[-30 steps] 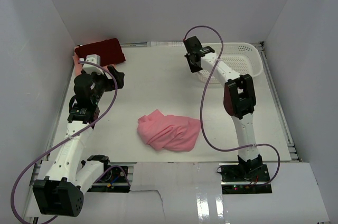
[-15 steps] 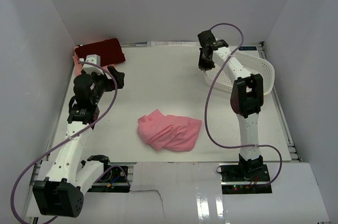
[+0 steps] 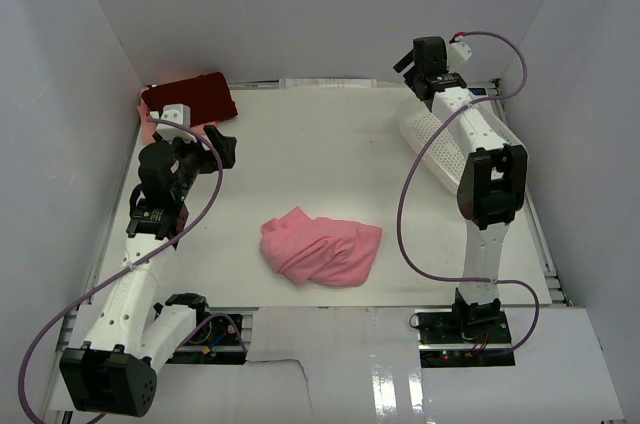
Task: Fold and stack the t-shirts
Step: Flatten out the tshirt
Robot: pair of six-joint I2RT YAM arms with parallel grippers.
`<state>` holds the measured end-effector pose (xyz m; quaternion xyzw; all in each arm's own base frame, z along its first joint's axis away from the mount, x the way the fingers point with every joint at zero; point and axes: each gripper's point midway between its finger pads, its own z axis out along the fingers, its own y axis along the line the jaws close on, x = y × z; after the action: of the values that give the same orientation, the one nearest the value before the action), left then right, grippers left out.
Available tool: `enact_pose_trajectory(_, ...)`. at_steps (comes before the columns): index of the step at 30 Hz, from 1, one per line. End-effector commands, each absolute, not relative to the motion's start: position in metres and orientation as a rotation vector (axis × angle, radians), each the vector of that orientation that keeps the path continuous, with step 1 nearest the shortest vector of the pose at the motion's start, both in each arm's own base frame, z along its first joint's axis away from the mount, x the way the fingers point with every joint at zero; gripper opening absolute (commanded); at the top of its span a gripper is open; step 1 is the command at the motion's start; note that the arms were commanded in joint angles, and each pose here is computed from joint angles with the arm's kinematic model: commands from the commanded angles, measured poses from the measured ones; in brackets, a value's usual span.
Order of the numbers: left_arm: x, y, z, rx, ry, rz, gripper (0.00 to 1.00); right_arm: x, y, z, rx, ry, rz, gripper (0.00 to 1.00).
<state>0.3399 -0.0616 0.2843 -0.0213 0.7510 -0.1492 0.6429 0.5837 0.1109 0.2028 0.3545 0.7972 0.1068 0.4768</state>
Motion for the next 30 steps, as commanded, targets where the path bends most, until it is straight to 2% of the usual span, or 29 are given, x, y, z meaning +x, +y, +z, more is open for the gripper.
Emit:
enact_pose_trajectory(1, 0.339, -0.062, 0.302, -0.036, 1.670, -0.328, 0.98, 0.619, 0.106, 0.309, 0.725, 1.600, 0.339, 0.90)
enact_pose_trajectory(4, 0.339, -0.061, 0.304, -0.037, 1.666, -0.323, 0.98, 0.629, 0.120, 0.333, 0.553, 1.606, 0.341, 0.91)
enact_pose_trajectory(5, 0.339, -0.061, 0.303, -0.038, 1.669, -0.323, 0.98, 0.630, 0.121, 0.349, 0.427, 1.604, 0.285, 0.91)
enact_pose_trajectory(8, 0.339, -0.061, 0.302, -0.036, 1.669, -0.322, 0.98, 0.611, 0.143, 0.350, 0.075, 1.702, 0.248, 0.91)
enact_pose_trajectory(14, 0.340, -0.061, 0.301, -0.035, 1.673, -0.324, 0.98, 0.548, 0.134, 0.301, -0.214, 1.951, 0.129, 0.90)
enact_pose_trajectory(18, 0.343, -0.061, 0.298, -0.034, 1.684, -0.320, 0.98, 0.496, 0.128, 0.228, -0.603, 2.142, 0.050, 0.90)
enact_pose_trajectory(20, 0.344, -0.063, 0.297, -0.030, 1.689, -0.325, 0.98, 0.474, 0.118, 0.211, -0.660, 2.244, 0.020, 0.90)
enact_pose_trajectory(24, 0.345, -0.063, 0.294, -0.029, 1.695, -0.323, 0.98, 0.450, 0.111, 0.190, -0.776, 2.329, 0.009, 0.90)
enact_pose_trajectory(30, 0.346, -0.061, 0.292, -0.034, 1.700, -0.313, 0.98, 0.446, 0.078, 0.151, -0.839, 2.460, -0.216, 0.90)
